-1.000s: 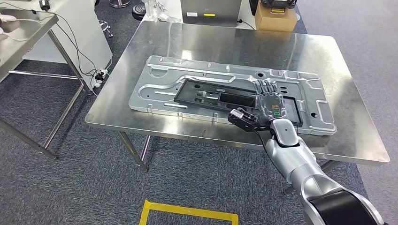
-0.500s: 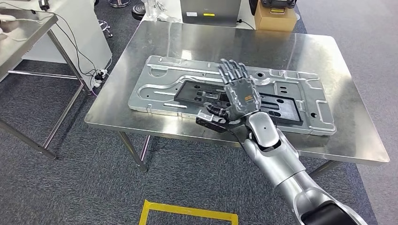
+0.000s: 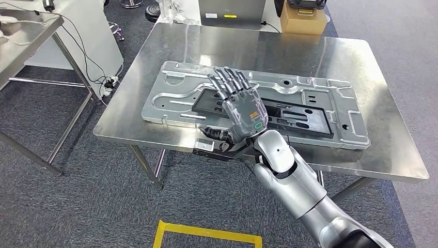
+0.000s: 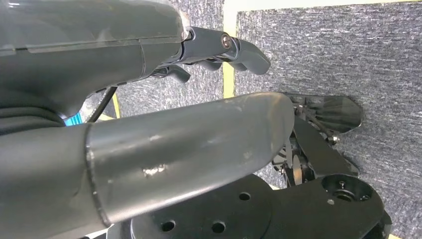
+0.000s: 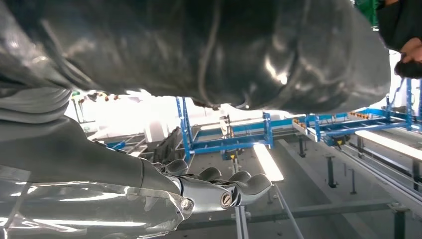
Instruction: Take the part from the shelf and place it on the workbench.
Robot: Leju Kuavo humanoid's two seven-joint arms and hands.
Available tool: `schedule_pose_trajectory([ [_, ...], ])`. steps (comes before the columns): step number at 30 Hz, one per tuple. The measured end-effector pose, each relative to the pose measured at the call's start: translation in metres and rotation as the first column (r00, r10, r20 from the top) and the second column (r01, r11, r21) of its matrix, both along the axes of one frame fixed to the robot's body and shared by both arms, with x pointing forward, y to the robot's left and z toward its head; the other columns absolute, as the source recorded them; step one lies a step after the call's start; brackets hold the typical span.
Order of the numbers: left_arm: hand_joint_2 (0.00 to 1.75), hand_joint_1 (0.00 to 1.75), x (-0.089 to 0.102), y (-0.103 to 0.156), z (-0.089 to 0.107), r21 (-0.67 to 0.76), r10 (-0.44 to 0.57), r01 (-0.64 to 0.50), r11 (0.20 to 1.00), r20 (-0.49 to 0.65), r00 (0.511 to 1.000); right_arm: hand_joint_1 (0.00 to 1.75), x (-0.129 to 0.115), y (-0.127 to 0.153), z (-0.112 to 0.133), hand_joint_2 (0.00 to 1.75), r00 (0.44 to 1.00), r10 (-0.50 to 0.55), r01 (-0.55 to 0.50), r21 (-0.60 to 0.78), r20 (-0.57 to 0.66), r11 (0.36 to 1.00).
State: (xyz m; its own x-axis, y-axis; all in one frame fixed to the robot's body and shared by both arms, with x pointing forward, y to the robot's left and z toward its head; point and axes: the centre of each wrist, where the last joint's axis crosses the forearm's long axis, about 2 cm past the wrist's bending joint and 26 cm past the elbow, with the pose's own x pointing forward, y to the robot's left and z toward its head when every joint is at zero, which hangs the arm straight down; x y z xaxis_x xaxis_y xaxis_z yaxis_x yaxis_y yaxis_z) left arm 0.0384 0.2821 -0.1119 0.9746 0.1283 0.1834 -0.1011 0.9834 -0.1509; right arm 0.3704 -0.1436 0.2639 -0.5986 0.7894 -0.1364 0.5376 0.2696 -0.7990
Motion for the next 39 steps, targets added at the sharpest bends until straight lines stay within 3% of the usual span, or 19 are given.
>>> schedule_pose_trajectory([
  [17,0.0,0.0,-0.001,0.001,0.0,0.003,0.023,-0.023,1.0,0.007,1.0,0.0,-0.037,0.035,0.003,0.0,0.971,0.234,-0.235,-0.006,-0.051,0.972],
  [39,0.0,0.0,-0.004,-0.001,0.0,-0.003,0.036,-0.036,0.999,0.012,0.999,0.0,-0.05,0.041,-0.014,0.0,0.961,0.266,-0.271,-0.058,-0.08,0.961],
])
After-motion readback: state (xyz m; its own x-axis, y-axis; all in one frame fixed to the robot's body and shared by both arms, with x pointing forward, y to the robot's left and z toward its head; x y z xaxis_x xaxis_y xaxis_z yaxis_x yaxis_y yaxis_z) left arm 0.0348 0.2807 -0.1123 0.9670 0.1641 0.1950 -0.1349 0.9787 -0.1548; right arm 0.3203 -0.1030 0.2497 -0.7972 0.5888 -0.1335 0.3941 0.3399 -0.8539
